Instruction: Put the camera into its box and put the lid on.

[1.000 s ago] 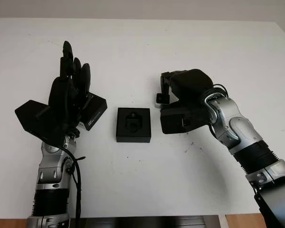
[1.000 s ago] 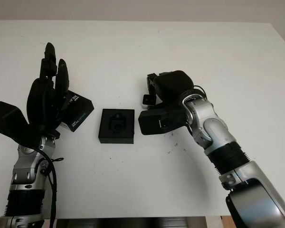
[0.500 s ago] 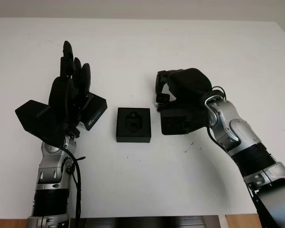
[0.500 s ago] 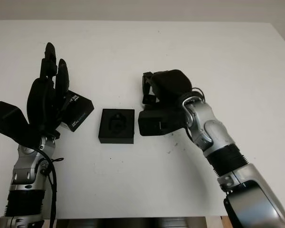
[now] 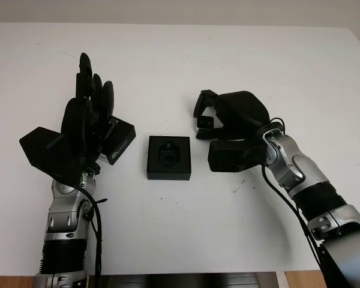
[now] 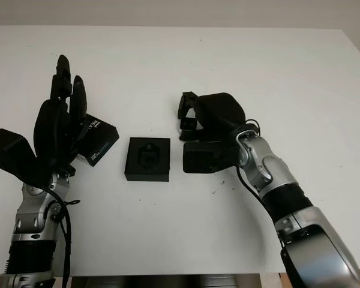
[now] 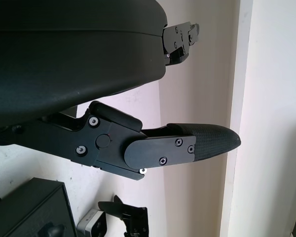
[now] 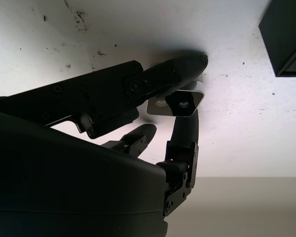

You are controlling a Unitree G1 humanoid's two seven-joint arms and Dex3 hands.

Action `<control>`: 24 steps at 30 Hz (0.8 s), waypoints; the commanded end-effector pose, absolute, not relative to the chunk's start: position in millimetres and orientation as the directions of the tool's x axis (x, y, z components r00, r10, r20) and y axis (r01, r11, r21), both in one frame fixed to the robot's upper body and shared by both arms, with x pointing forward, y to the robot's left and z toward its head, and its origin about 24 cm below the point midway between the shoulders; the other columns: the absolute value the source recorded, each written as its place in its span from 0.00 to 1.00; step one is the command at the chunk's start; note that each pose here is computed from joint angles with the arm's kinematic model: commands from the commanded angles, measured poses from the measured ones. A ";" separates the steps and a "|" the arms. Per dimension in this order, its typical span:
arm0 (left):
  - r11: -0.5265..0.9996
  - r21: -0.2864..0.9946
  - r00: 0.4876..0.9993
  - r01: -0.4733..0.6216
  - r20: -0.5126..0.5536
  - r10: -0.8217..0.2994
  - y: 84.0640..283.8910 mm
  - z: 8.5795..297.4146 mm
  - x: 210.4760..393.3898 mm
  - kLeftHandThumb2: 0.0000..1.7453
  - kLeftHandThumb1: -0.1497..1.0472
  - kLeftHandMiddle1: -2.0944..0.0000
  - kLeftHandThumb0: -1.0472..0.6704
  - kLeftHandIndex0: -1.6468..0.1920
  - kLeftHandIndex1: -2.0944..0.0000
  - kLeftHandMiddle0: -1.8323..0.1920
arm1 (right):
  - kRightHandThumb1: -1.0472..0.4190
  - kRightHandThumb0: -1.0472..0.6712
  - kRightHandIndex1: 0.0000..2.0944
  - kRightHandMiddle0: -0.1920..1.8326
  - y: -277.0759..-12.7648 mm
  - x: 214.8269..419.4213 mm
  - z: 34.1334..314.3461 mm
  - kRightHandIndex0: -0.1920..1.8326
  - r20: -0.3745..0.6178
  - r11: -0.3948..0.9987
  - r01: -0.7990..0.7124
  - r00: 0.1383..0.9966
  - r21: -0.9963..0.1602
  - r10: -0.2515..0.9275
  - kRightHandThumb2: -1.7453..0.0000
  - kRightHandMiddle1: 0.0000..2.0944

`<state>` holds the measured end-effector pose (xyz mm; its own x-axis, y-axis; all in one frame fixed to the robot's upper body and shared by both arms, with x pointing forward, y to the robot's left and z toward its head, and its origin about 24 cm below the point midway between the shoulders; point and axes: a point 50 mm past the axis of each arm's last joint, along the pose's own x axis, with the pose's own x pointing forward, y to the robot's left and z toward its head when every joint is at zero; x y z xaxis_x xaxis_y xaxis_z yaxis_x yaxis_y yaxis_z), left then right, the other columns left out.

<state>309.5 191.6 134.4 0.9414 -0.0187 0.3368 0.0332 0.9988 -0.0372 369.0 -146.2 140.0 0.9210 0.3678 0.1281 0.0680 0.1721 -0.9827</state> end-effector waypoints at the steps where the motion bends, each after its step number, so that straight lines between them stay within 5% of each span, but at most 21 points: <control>1: 0.999 -0.034 0.940 0.030 0.341 -0.017 194.1 134.4 307.4 0.29 1.00 1.00 0.18 1.00 1.00 1.00 | 0.03 0.40 0.12 0.27 -148.5 370.0 137.3 0.34 0.110 0.154 0.058 0.928 -0.986 0.355 0.97 0.77; 10: 0.999 -0.035 0.942 0.039 0.334 -0.025 194.2 134.5 307.8 0.28 1.00 1.00 0.18 1.00 1.00 1.00 | 0.04 0.41 0.12 0.26 -149.3 369.7 141.2 0.33 0.120 0.174 0.058 0.921 -0.983 0.370 0.97 0.72; 21: 0.999 -0.023 0.942 0.041 0.335 -0.031 193.5 134.8 308.0 0.30 1.00 1.00 0.18 1.00 1.00 1.00 | 0.04 0.41 0.13 0.24 -149.4 365.2 180.0 0.31 0.184 0.394 0.004 0.889 -0.919 0.419 0.97 0.76; 24: 0.999 -0.026 0.942 0.038 0.334 -0.027 192.6 134.7 307.9 0.30 1.00 1.00 0.18 1.00 1.00 1.00 | 0.04 0.42 0.22 0.24 -149.5 361.5 191.9 0.27 0.206 0.432 -0.006 0.872 -0.902 0.443 0.97 0.78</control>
<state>309.7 192.4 134.2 0.9436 -0.0273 0.3299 0.0413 0.9985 -0.0353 363.4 -146.5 181.7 0.8794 0.4424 0.1760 -0.0281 0.4173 -0.9083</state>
